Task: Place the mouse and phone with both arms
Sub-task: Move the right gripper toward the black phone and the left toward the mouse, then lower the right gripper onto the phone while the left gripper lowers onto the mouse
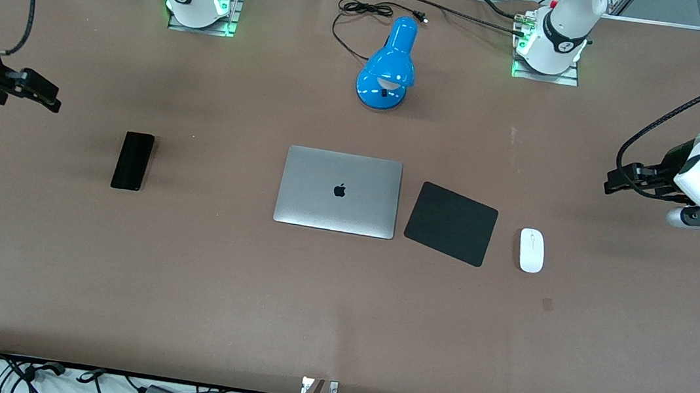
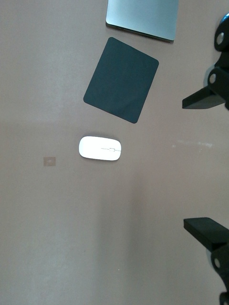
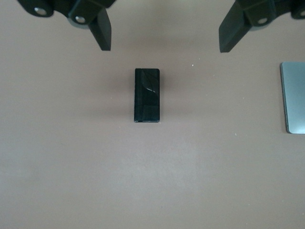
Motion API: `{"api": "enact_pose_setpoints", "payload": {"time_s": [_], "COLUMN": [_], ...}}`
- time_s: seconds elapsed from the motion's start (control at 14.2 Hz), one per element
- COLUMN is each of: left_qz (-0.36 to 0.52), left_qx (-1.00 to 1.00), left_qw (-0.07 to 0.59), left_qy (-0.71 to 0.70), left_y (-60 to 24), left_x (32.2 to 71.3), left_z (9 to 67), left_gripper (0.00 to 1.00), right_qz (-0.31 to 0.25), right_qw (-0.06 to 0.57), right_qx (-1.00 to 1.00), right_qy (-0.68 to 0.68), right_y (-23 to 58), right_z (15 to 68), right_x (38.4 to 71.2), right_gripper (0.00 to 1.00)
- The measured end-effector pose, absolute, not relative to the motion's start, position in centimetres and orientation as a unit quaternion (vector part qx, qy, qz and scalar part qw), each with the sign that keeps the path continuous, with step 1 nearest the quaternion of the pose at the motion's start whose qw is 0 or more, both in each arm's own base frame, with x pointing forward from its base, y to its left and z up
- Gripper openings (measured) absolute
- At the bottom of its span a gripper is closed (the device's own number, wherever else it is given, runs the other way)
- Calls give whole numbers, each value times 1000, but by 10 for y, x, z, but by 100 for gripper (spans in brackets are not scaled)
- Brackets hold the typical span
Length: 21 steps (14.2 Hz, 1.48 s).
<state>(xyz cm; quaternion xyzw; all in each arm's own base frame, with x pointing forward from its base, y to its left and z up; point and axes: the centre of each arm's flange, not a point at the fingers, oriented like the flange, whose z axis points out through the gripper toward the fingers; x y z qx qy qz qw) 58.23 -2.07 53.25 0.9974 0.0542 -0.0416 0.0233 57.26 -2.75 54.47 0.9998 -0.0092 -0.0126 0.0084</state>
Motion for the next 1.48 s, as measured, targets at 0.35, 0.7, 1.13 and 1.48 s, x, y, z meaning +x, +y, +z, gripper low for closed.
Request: {"api": "enact_pose_setpoints", "payload": {"time_s": [0.35,0.7,1.13,1.48], "left_qz": [-42,-41,-49,-54], "left_qx": [997,998,998,997], "left_qw": [23,24,38,47], "left_qy": [54,45,31,-3], "left_y": [-21,-20,-12,-34], "left_x": [582,582,604,663], "left_z": [532,533,491,355], "left_gripper": [100,100,100,100], "right_qz": [-34,-72,-91,-103], "right_qw": [9,17,16,27], "right_qx": [999,997,996,994], "right_qy": [-9,-4,-3,8], "right_y": [-29,-31,-32,-31], "right_z": [491,425,378,318], "right_x": [586,602,612,603], "right_gripper": [100,100,100,100]}}
